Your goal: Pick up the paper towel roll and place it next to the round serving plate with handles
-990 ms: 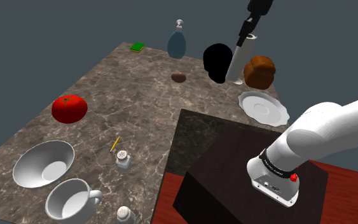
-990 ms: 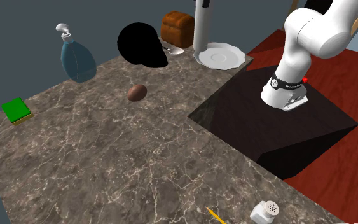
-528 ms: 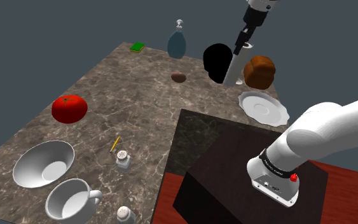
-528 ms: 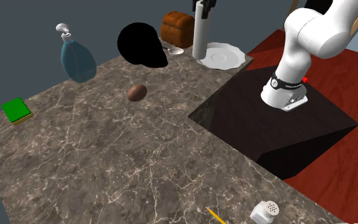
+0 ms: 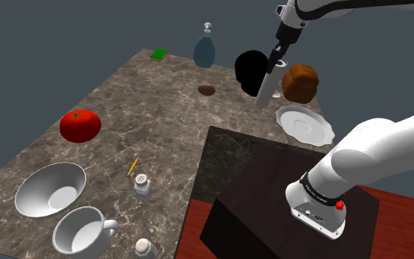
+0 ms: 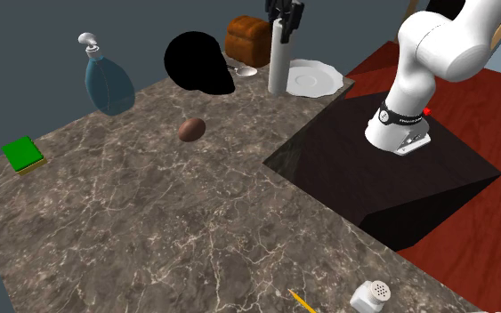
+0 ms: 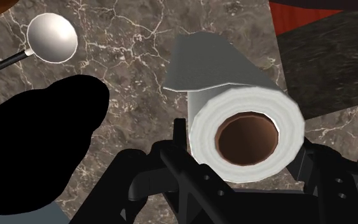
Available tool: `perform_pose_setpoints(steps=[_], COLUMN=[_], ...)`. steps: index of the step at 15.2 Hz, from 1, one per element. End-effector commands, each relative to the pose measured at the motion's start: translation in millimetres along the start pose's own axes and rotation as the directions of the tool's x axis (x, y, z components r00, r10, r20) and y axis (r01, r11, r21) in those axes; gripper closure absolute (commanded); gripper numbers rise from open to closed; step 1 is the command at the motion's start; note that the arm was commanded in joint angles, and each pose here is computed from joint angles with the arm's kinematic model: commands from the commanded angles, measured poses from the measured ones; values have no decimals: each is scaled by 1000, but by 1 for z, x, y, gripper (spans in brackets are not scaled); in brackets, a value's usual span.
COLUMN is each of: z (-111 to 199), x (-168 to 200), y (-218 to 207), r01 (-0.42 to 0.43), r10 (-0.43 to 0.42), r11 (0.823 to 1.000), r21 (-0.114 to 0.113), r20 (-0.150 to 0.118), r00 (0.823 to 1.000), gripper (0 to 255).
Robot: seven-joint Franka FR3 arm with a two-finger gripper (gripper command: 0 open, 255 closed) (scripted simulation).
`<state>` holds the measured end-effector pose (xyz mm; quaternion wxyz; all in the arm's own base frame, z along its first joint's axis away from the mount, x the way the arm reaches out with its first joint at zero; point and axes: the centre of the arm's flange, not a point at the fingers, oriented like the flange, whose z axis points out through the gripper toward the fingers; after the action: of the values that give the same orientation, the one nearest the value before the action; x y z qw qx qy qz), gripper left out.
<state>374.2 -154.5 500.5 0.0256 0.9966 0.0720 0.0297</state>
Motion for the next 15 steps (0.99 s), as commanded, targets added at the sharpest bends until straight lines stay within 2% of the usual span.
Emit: perform_pose_setpoints(steps=[1,15], z=[11,84], x=[-1,-5], y=[0,-4], r01=[0,0], r10=[0,0], r11=[1000,1000], r21=[0,0], r20=[-1,-1], r00=[1000,1000], gripper=[255,255])
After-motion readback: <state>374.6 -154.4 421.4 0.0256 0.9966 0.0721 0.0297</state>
